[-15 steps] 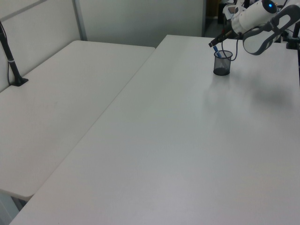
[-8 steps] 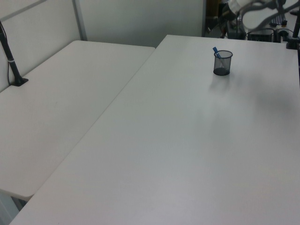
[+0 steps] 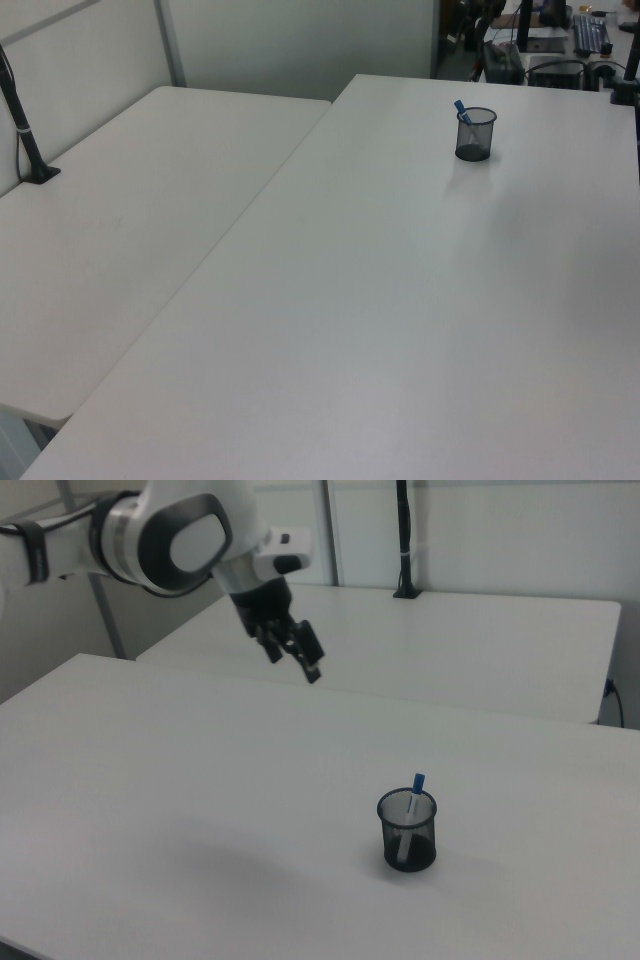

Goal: Insert the marker

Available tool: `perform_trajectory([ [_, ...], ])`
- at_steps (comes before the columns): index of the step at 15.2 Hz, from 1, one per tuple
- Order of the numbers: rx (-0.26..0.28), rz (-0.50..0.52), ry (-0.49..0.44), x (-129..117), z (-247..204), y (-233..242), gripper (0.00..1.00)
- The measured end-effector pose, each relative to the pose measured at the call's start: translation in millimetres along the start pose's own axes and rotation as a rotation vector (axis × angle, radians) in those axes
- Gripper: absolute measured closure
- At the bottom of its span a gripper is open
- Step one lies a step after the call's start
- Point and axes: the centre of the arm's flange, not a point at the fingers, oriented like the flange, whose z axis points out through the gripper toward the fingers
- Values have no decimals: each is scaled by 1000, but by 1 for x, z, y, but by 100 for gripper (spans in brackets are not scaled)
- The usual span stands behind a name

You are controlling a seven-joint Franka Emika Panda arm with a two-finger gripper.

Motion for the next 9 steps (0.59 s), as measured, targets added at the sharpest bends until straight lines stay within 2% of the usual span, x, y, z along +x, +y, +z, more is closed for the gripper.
perform_trajectory([
  [5, 2, -72, -165, -36, -12, -76, 0],
  [9, 6, -141, -193, -45, -7, -100, 0],
])
